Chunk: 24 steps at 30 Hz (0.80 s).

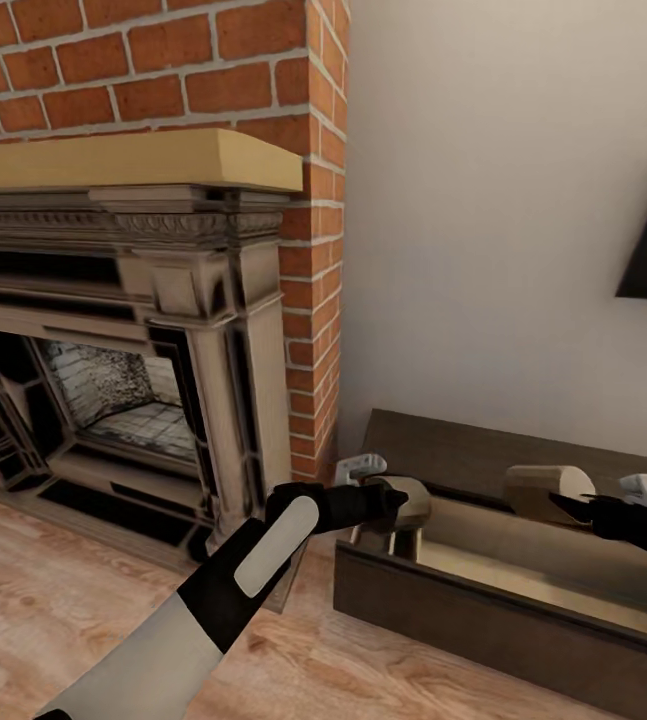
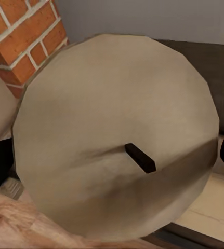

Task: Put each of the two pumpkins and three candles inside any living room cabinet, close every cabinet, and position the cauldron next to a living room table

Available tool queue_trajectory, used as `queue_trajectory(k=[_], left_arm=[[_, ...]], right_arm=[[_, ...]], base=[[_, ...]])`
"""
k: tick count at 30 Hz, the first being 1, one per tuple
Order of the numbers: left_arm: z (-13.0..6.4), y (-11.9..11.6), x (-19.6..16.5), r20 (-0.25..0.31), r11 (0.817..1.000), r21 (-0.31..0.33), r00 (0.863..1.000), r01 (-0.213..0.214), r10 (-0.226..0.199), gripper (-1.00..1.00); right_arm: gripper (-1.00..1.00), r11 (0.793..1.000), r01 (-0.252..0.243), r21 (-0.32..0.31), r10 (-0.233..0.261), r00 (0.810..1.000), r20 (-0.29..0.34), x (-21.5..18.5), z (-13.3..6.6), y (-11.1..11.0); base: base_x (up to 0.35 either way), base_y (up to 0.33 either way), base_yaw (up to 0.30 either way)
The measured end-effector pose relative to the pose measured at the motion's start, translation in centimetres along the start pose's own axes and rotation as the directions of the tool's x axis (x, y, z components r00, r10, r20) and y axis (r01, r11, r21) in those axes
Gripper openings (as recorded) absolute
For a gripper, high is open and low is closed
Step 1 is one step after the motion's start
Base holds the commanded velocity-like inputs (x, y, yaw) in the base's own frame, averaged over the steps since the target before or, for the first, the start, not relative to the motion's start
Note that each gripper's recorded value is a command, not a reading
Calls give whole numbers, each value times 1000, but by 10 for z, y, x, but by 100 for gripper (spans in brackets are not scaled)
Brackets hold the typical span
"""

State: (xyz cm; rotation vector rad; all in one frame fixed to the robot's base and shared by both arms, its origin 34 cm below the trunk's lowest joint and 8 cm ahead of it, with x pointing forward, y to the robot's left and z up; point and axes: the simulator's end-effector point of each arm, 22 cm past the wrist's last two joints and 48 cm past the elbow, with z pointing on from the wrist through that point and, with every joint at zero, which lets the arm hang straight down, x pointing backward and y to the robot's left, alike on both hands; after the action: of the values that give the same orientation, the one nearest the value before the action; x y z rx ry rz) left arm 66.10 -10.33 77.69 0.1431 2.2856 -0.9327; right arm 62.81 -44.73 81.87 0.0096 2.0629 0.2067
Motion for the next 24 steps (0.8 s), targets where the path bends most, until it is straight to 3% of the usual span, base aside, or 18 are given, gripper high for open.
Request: queue_trajectory(k=[4,12,14,16,18,20,24], left_arm=[[-2,-8,-6,6,1000,13,1000,-4,4,-100],[-7,-22,-12,18,999,44,1000,-6,5,-100],[-21,-42,-21,57,996,93,998,-16,11,-100],[-29,-50,-28,78,995,96,997,-32,24,-100],[-31,-49,-30,84,997,71,996,-31,25,-100],[-25,-33,-23,53,1000,19,999,14,-15,-100],[-22,-26,-20,58,999,-2,997,40,-40,-100]], right_arm=[[-100,1000,9,-9,-9,1000,-7,6,0,2],[-100,999,21,39,-18,997,-70,32,0,-7],[-100,999,8,46,-4,996,-90,36,0,-8],[-100,999,-14,53,20,994,-112,38,-1,-10],[-100,998,-35,55,42,991,-127,40,-2,-10],[-100,997,-59,51,66,988,-140,41,-1,-7],[-100,997,-64,45,70,987,-146,44,0,-3]], base=[[109,-340,0],[74,-299,-26],[8,-69,-206],[4,-35,-248],[2,-18,-269],[0,-3,-288],[0,-1,-290]])
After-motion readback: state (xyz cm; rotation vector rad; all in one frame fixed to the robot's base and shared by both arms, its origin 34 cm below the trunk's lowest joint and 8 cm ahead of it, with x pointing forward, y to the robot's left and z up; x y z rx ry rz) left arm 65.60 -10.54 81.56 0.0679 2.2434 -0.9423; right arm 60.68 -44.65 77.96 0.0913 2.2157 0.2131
